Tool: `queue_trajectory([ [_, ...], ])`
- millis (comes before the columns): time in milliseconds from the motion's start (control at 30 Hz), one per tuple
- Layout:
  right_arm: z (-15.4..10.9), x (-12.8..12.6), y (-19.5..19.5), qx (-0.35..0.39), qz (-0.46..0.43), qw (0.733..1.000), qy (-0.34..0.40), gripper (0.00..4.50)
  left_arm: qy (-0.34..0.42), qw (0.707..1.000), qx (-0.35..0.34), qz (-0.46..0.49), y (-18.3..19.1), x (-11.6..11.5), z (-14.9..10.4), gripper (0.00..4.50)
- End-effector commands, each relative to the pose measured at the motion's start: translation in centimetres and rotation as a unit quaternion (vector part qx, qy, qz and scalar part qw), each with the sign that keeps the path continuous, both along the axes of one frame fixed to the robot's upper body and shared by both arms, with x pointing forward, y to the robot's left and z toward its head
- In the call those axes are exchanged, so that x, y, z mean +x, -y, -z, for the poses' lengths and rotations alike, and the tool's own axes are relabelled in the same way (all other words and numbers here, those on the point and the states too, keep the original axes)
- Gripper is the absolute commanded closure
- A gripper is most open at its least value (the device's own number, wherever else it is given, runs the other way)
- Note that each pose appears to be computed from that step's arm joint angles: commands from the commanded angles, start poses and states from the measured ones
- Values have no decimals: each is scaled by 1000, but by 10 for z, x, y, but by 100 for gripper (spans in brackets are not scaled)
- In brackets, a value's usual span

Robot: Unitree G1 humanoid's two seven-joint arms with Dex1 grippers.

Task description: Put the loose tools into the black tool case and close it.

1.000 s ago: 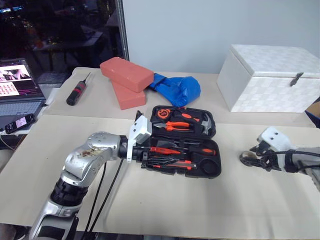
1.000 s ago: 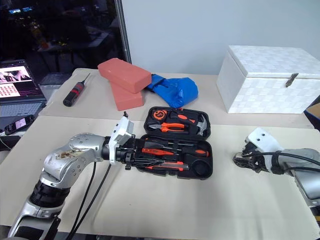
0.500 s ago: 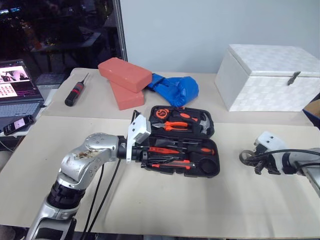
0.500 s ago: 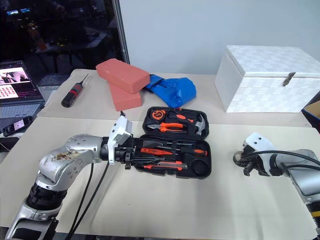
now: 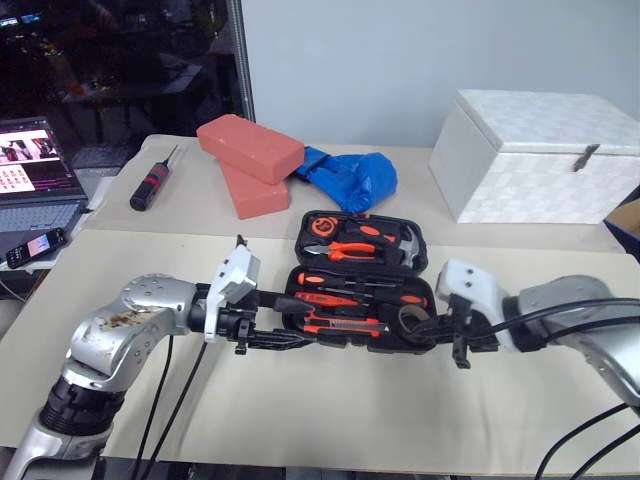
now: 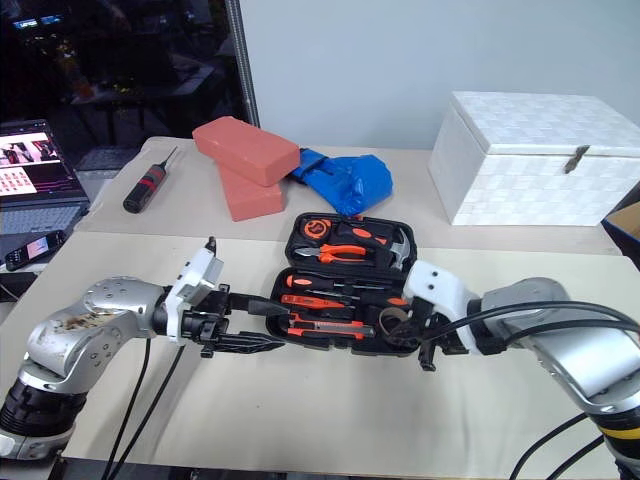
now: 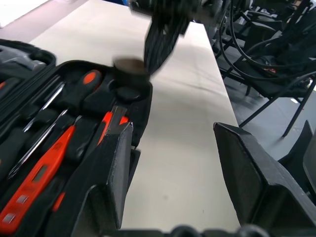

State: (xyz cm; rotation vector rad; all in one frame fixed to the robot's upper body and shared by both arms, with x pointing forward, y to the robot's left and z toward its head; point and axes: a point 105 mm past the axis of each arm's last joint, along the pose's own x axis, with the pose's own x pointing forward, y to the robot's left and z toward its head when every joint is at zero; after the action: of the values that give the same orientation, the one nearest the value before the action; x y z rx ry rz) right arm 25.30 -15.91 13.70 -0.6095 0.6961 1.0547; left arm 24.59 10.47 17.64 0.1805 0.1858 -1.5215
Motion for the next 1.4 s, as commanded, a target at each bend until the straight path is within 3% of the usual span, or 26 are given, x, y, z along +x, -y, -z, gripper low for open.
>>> queue_trajectory([
  [33, 0, 3, 5, -28, -7, 1000, 10, 444, 25, 1000, -8, 5, 0, -3, -9, 170],
  [233, 15, 8, 11, -54, -22, 998, -7, 444, 29, 1000, -12, -4, 2, -4, -8, 170],
  [400, 14, 5, 5, -43, -46, 998, -15, 292, 31, 999, -11, -22, 1, 1, -7, 170],
  [467, 1, 4, 3, -2, -34, 999, -7, 238, 22, 998, -17, -49, -1, 7, -6, 170],
  [633, -30, 7, 0, 96, -3, 994, 51, 238, -12, 986, -52, -157, -8, 34, -8, 170],
  [733, -62, 44, 24, 140, 140, 961, 195, 238, -37, 948, -70, -308, -16, 79, -6, 170],
  [833, -64, 71, 43, 172, 260, 936, 164, 238, -65, 915, -63, -393, -15, 108, -2, 170],
  [967, -63, 103, 46, 211, 337, 909, 129, 238, -131, 872, -51, -468, -21, 142, 10, 170],
  [1167, -43, 151, 40, 181, 379, 902, 100, 238, -156, 847, -40, -507, -23, 184, 18, 170],
  [1367, -20, 181, 43, 122, 394, 904, 107, 238, -161, 852, -13, -498, -7, 208, 25, 170],
  [1400, -17, 183, 45, 120, 400, 902, 106, 262, -160, 854, -4, -495, -4, 209, 29, 195],
])
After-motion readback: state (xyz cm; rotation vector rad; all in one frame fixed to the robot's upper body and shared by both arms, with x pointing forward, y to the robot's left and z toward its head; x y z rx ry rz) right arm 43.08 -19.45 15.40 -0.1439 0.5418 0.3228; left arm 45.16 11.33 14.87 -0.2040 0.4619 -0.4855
